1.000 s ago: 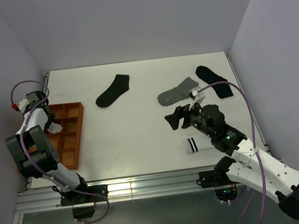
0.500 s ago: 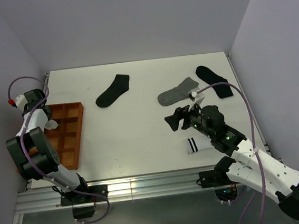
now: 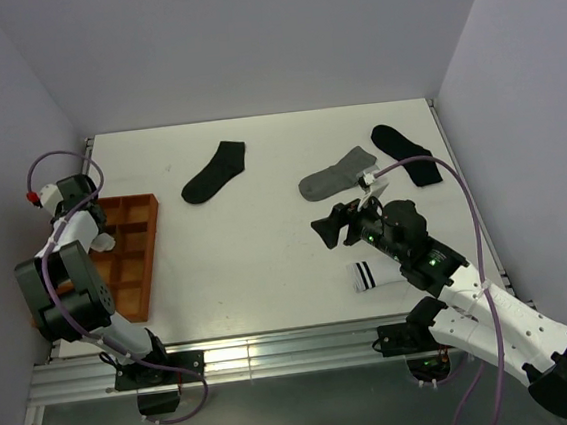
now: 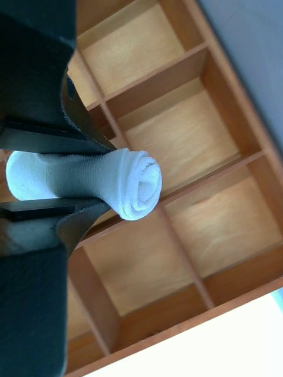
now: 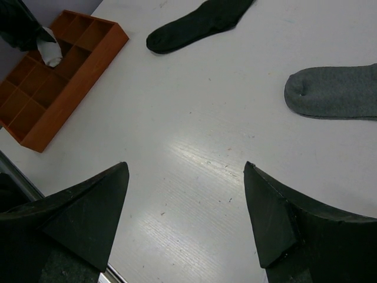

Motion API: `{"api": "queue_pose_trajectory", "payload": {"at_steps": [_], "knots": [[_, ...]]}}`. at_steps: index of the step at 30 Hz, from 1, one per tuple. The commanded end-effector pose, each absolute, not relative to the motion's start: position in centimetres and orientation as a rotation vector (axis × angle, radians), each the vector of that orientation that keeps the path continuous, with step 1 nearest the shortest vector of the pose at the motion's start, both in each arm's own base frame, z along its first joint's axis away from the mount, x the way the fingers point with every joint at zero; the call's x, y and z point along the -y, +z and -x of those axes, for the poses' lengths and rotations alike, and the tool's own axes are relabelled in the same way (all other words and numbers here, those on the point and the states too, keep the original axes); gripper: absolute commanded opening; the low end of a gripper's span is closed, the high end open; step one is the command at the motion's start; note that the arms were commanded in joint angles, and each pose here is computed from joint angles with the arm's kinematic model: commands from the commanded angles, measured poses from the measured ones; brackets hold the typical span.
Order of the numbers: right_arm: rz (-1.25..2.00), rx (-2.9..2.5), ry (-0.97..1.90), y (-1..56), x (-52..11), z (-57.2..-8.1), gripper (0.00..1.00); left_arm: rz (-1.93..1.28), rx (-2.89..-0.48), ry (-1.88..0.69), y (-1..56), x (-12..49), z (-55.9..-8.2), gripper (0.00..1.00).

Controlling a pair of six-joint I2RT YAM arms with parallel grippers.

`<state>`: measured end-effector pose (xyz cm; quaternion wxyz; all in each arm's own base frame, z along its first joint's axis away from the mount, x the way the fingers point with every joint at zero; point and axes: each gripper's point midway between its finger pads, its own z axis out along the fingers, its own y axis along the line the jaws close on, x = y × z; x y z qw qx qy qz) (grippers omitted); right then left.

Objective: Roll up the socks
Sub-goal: Place the sock in the storage box.

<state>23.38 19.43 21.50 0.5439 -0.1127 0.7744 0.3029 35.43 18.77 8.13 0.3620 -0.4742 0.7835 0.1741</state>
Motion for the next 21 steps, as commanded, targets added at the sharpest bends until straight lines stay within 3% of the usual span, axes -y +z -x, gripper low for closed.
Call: {"api": "queue_pose_trajectory", "payload": {"at_steps": [1, 21], "knots": [[0.281, -1.782, 0.726, 22.5, -19.6, -23.4, 0.85, 1.204, -2.016, 0.445, 8.5, -17.7, -35.4, 0.0], [0.285, -1.776, 0.725, 22.6, -19.5, -23.4, 0.85, 1.286, -2.307, 0.401, 2.4, -15.7, -34.5, 0.0]]}}
